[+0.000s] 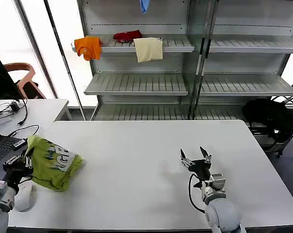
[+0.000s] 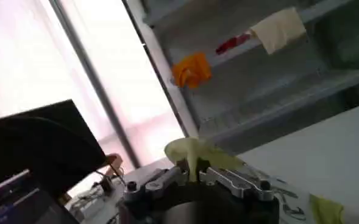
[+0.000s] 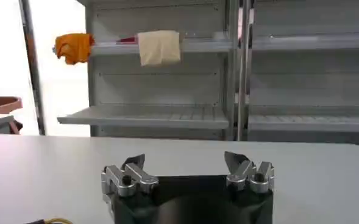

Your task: Fold and organize the clothes.

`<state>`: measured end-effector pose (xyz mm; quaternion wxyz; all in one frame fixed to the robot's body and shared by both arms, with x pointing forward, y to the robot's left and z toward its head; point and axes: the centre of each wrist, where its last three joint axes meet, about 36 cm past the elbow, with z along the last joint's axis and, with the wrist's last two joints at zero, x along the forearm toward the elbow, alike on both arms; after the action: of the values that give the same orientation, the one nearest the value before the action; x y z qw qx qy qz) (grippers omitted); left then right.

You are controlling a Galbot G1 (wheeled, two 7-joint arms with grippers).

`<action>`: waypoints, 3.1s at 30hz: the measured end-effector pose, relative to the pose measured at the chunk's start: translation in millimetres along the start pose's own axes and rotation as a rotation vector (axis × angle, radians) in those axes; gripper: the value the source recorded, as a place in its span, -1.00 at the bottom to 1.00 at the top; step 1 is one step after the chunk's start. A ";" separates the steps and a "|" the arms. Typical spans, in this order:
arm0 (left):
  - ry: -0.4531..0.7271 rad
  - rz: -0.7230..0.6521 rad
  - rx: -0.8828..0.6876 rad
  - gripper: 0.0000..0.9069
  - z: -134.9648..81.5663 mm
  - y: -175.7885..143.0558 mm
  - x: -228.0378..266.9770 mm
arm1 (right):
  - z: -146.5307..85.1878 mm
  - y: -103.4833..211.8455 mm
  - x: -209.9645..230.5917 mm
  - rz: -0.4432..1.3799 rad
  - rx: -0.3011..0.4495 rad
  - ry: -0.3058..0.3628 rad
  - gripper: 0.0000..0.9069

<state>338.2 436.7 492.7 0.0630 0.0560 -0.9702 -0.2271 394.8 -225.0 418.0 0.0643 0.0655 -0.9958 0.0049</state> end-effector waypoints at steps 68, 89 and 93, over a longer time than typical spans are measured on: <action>-0.069 0.362 0.302 1.00 -116.5 -201.3 6.3 | -25.9 97.6 -5.4 -0.254 -0.474 0.282 1.00; -0.042 0.240 0.360 1.00 -101.2 -158.8 11.2 | -18.4 138.7 -35.8 -0.255 -0.579 0.409 -1.00; -0.038 0.229 0.361 1.00 -99.4 -155.2 10.5 | -17.0 139.1 -37.4 -0.243 -0.580 0.420 -1.00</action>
<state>355.0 253.9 512.6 0.0588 -0.0485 -0.9962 -0.0421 415.5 -81.9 429.9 0.2830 0.1599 -0.9059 -0.2716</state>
